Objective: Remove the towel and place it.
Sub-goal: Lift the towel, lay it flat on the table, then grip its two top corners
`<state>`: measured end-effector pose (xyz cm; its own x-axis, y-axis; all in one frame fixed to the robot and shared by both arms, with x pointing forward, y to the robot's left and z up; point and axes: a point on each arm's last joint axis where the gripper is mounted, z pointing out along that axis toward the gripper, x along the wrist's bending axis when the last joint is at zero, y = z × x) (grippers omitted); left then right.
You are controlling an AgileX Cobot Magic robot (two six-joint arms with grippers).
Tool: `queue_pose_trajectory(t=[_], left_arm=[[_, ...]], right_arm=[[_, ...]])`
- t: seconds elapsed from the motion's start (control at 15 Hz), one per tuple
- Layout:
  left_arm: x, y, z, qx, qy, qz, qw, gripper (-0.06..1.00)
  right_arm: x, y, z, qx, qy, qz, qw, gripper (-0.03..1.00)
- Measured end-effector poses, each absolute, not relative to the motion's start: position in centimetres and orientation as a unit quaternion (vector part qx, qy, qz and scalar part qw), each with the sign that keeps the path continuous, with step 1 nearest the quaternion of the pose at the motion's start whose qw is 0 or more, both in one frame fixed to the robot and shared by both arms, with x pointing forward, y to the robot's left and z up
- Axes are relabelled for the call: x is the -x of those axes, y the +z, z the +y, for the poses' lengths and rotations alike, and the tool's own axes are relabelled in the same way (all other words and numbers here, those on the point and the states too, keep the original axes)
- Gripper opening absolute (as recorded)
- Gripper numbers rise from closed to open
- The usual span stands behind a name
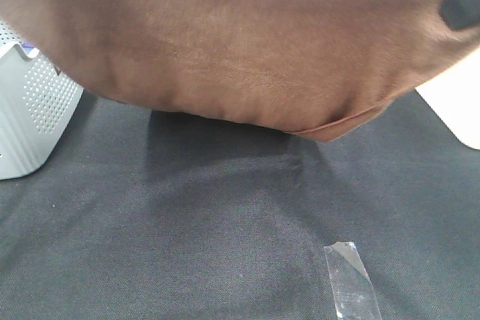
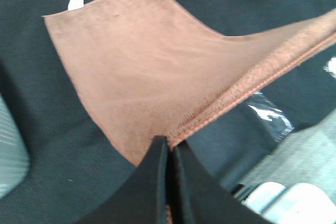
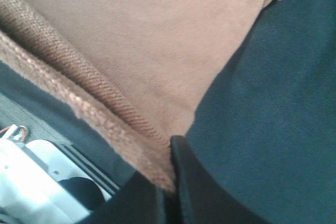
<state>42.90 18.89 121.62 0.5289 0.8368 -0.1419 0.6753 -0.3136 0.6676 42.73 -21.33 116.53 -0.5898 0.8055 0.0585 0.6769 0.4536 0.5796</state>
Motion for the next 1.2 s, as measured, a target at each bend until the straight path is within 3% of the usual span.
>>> queue_pose_trajectory(t=[0.6, 1.2], left_arm=[[-39.0, 109.3, 19.1, -0.811, -0.067, 0.528, 0.241, 0.00], [-36.0, 102.7, 19.5, -0.787, -0.176, 0.567, 0.165, 0.00]], right_arm=[[-37.0, 107.5, -22.3, -0.477, 0.229, 0.849, -0.019, 0.01], [-35.6, 102.9, -22.0, -0.518, 0.186, 0.827, -0.115, 0.01]])
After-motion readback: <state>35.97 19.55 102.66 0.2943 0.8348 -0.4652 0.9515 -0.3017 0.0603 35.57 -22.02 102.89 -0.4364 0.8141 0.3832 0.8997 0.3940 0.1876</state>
